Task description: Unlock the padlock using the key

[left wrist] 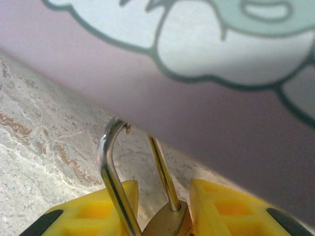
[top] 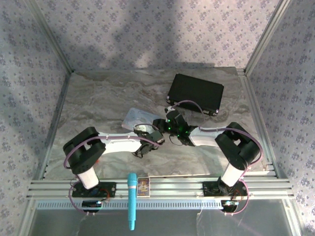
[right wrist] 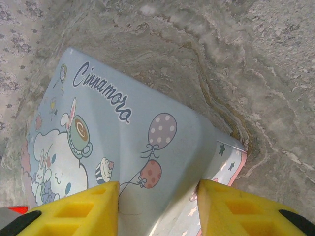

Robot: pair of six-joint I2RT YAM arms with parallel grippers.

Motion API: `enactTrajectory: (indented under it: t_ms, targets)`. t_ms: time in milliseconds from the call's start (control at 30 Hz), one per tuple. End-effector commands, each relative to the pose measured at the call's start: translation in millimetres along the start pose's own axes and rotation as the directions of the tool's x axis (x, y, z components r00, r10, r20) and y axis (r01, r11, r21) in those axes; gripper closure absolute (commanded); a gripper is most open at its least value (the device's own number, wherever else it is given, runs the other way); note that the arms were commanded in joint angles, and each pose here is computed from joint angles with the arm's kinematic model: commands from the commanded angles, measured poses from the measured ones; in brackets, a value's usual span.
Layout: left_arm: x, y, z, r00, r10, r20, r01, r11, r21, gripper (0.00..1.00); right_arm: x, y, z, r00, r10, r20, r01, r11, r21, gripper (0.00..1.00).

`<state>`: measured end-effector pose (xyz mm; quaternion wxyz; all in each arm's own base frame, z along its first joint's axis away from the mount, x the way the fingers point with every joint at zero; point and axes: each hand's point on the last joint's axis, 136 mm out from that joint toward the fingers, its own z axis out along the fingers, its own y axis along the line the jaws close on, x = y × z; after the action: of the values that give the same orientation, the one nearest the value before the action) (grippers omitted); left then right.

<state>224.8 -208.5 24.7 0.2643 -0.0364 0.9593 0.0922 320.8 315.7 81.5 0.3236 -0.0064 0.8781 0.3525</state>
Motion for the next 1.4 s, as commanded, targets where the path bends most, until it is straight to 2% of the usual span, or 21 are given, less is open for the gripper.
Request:
enactTrajectory:
  t_ms: [0, 133, 233, 333, 467, 567, 767, 833, 933, 1067, 1200, 1300, 1367]
  targets:
    - [-2, 17, -9, 0.998, 0.059, 0.024, -0.056, 0.992, -0.114, 0.67, 53, -68, 1, 0.987, 0.026, -0.161, 0.01, 0.975, 0.223, 0.56]
    - [-5, 24, -19, 0.991, 0.131, 0.021, -0.125, 0.974, -0.189, 0.67, 55, -69, 2, 0.986, 0.035, -0.161, 0.002, 0.975, 0.222, 0.56]
    - [4, 27, -16, 0.989, 0.145, -0.004, -0.143, 0.974, -0.176, 0.67, 56, -69, 2, 0.986, 0.038, -0.163, -0.001, 0.976, 0.218, 0.56]
    - [11, 26, -13, 0.99, 0.141, -0.02, -0.142, 0.981, -0.135, 0.76, 56, -69, 2, 0.986, 0.038, -0.162, -0.002, 0.976, 0.218, 0.56]
    - [11, 32, -16, 0.987, 0.158, -0.036, -0.162, 0.974, -0.159, 0.75, 57, -71, 2, 0.986, 0.041, -0.163, -0.004, 0.975, 0.223, 0.56]
    - [14, 36, -12, 0.982, 0.185, -0.044, -0.19, 0.964, -0.187, 0.85, 58, -72, 2, 0.985, 0.044, -0.164, -0.006, 0.974, 0.225, 0.56]
    - [22, 34, -10, 0.966, 0.241, -0.09, -0.254, 0.947, -0.195, 0.88, 56, -70, 0, 0.987, 0.039, -0.159, -0.003, 0.975, 0.22, 0.56]
    - [25, 22, -11, 0.972, 0.22, -0.082, -0.228, 0.969, -0.097, 0.93, 53, -68, -3, 0.989, 0.023, -0.149, 0.009, 0.977, 0.211, 0.56]
    - [20, 9, -23, 0.988, 0.145, -0.045, -0.144, 0.989, 0.04, 0.93, 45, -60, -6, 0.991, 0.001, -0.131, 0.023, 0.984, 0.178, 0.54]
    - [5, 3, -37, 0.999, 0.045, -0.006, -0.044, 0.989, 0.141, 0.95, 35, -50, -8, 0.993, -0.016, -0.117, 0.031, 0.991, 0.13, 0.52]
    - [3, 0, -34, 0.996, -0.077, -0.051, 0.088, 0.962, 0.258, 0.97, 30, -39, -7, 0.992, -0.048, -0.115, 0.058, 0.994, 0.092, 0.46]
    - [4, -1, -29, 0.981, -0.175, -0.086, 0.194, 0.923, 0.332, 0.98, 26, -34, -10, 0.992, -0.069, -0.101, 0.076, 0.994, 0.075, 0.37]
    - [4, -3, -29, 0.969, -0.223, -0.108, 0.247, 0.895, 0.371, 0.98, 22, -33, -13, 0.993, -0.084, -0.088, 0.09, 0.993, 0.074, 0.36]
